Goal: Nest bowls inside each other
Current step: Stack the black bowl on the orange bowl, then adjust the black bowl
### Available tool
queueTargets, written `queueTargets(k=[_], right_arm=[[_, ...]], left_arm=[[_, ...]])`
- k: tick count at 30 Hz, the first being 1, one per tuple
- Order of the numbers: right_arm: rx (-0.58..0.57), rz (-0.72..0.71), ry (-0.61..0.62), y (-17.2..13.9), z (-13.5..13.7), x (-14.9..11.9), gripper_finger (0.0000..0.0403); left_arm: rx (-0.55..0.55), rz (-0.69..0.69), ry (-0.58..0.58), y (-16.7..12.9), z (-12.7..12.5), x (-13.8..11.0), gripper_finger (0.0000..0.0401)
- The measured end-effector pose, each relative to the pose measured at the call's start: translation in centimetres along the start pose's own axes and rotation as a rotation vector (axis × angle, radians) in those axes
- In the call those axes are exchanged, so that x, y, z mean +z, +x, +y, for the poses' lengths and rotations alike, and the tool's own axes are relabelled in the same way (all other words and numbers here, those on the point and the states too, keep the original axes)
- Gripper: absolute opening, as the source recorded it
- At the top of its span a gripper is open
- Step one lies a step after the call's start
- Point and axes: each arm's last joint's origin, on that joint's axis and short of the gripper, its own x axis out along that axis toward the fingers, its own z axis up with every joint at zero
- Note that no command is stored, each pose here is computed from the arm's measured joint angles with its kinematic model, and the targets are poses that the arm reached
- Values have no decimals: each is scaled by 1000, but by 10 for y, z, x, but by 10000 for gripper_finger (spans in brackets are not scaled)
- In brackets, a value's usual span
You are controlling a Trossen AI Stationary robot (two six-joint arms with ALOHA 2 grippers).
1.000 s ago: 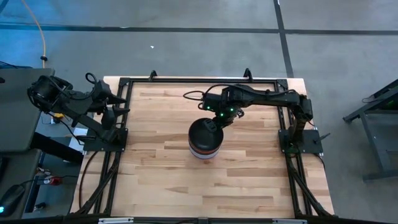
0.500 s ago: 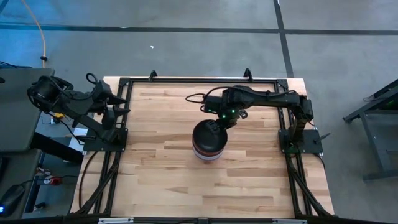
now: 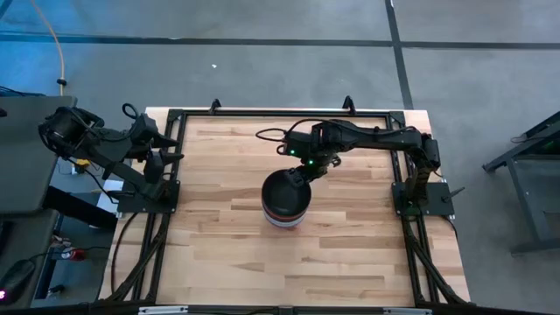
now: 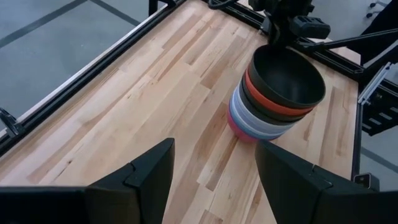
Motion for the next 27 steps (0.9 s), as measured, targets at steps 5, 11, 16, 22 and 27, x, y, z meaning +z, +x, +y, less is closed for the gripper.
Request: queueTargets(k=[5,11,16,22,27], right_arm=[[30,-21,-57,-2,2,1,93],[165,-133,-165,-30,5,-3,112],[223,-281,-318,-68,-1,-16,119],[190,-447,-435,-105,-17,-33,119],[105,-455,-525,-102,-20,-40,113]], left_arm=[[0,0,0,0,0,0,211],[-12,-19,2,2,-4,3,211],[-59,-119,67,7,-20,15,211],[-81,-203,77,21,-45,30,211],[-41,-178,33,39,-61,32,211]])
